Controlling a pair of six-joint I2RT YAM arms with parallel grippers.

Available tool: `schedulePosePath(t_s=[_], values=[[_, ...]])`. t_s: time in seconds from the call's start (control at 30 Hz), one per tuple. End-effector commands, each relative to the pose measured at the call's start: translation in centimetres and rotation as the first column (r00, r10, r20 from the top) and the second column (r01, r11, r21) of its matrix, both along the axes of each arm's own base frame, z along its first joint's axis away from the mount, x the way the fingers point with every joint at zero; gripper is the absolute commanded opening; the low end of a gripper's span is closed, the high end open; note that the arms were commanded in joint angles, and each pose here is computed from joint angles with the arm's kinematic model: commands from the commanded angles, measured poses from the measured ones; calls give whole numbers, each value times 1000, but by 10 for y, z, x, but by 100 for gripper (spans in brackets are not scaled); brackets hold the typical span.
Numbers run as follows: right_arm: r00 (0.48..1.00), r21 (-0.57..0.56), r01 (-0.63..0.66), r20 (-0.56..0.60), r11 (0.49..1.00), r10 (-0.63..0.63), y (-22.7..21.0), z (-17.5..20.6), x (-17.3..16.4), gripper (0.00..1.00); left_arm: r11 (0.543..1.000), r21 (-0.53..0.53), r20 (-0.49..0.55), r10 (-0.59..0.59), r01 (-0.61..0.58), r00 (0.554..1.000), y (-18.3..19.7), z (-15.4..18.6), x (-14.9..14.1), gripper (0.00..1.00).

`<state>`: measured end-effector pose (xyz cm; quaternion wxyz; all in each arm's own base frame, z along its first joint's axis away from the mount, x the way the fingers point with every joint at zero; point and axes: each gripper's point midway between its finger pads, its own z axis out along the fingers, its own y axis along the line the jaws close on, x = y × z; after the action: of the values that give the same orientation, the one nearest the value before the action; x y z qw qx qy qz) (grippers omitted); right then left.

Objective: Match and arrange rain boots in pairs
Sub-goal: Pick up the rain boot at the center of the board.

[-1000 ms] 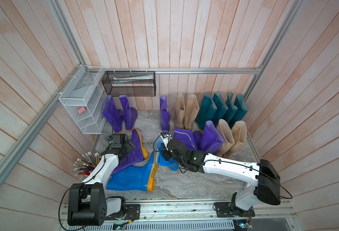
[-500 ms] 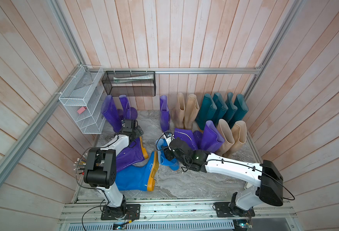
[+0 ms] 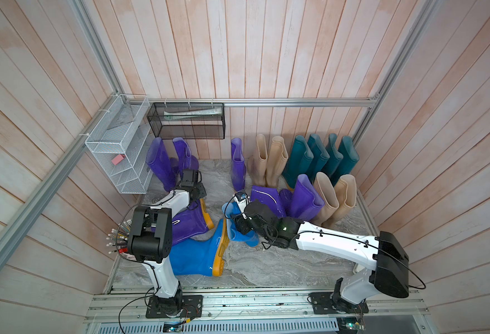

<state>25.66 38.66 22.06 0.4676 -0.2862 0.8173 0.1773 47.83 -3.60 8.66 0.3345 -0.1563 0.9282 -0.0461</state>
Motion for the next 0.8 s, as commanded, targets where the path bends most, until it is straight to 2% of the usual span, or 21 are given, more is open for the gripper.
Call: schedulePosePath(t_s=[0.0, 0.13, 0.33, 0.6, 0.77], values=[[1000, -19, -14, -10, 1000, 14, -3, 5, -6, 68, 998, 52, 66, -47, 44, 997, -3, 36, 18, 20], [1000, 2, -17, -3, 1000, 17, -4, 14, -9, 69, 996, 74, 70, -63, 58, 996, -7, 60, 19, 0], [997, 48, -80, -3, 996, 80, 4, 27, -23, 72, 992, 87, 98, -97, 89, 990, -21, 102, 11, 0], [986, 72, -163, -7, 984, 164, 16, 34, -45, 78, 985, 98, 188, -159, 143, 969, -45, 167, 1, 0], [980, 132, -198, 21, 971, 197, 13, 62, -53, 83, 979, 121, 225, -190, 166, 956, -59, 205, -10, 0]])
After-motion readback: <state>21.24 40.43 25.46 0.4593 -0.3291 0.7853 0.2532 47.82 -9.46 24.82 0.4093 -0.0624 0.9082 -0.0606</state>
